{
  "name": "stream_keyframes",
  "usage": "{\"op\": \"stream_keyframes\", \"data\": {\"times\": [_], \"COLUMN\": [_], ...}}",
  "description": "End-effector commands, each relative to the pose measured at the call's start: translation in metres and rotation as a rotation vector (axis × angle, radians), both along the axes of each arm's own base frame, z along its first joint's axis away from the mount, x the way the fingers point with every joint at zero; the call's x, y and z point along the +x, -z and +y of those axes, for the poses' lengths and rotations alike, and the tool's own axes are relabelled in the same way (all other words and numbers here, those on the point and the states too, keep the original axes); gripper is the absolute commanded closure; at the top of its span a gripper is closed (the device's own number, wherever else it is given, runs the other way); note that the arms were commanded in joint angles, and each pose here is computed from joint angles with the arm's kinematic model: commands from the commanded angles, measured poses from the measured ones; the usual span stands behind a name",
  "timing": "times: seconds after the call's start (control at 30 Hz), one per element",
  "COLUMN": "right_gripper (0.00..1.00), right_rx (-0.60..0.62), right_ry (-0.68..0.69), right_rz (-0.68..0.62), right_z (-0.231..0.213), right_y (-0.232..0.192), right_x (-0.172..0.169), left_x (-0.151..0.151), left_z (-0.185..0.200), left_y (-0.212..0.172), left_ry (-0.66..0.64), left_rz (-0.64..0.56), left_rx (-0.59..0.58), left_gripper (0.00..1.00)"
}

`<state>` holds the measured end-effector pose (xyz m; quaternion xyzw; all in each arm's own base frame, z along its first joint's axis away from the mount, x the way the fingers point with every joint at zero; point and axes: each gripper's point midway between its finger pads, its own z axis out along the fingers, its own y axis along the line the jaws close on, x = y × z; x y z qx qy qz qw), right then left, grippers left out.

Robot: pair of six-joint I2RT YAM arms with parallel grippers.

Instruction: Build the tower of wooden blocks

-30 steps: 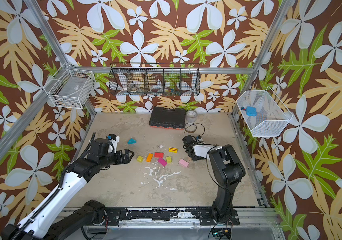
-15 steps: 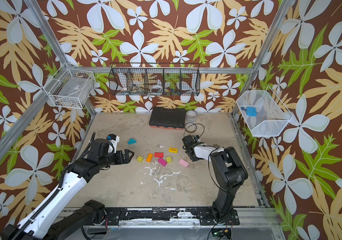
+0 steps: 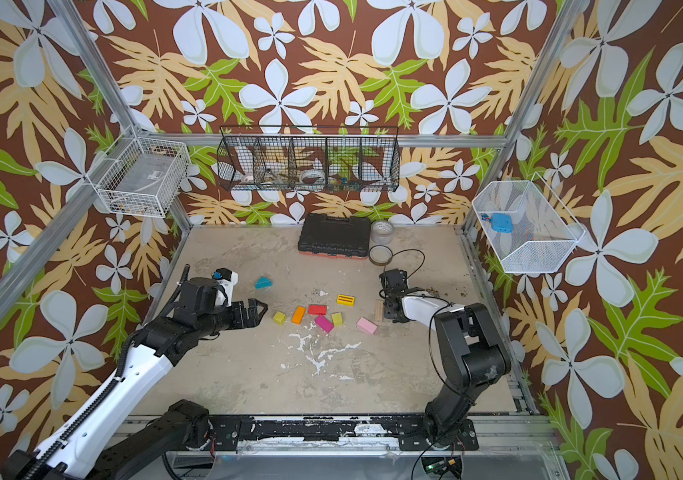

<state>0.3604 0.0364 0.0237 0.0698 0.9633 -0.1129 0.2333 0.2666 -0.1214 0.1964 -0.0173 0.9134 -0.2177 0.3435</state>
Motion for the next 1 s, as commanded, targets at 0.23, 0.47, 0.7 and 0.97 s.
{"op": "stream_keyframes", "data": {"times": [0.23, 0.47, 0.7, 0.97], "right_gripper": [0.51, 0.62, 0.73, 0.75], "right_rx": [0.047, 0.065, 0.110, 0.174], "right_ry": [-0.033, -0.039, -0.044, -0.053], "right_rz": [0.082, 0.088, 0.100, 0.074], "right_z": [0.007, 0.009, 0.015, 0.022], "right_y": [0.018, 0.020, 0.020, 0.013], "right_x": [-0.008, -0.009, -0.017, -0.025], "left_x": [0.002, 0.002, 0.002, 0.002], "left_z": [0.000, 0.000, 0.000, -0.001], "left_y": [-0.003, -0.004, -0.003, -0.002], "left_ry": [-0.004, -0.007, -0.005, -0.001], "left_rz": [-0.017, -0.018, -0.017, -0.011], "left_rx": [-0.007, -0.007, -0.007, -0.009], "left_gripper": [0.00, 0.00, 0.00, 0.00]}}
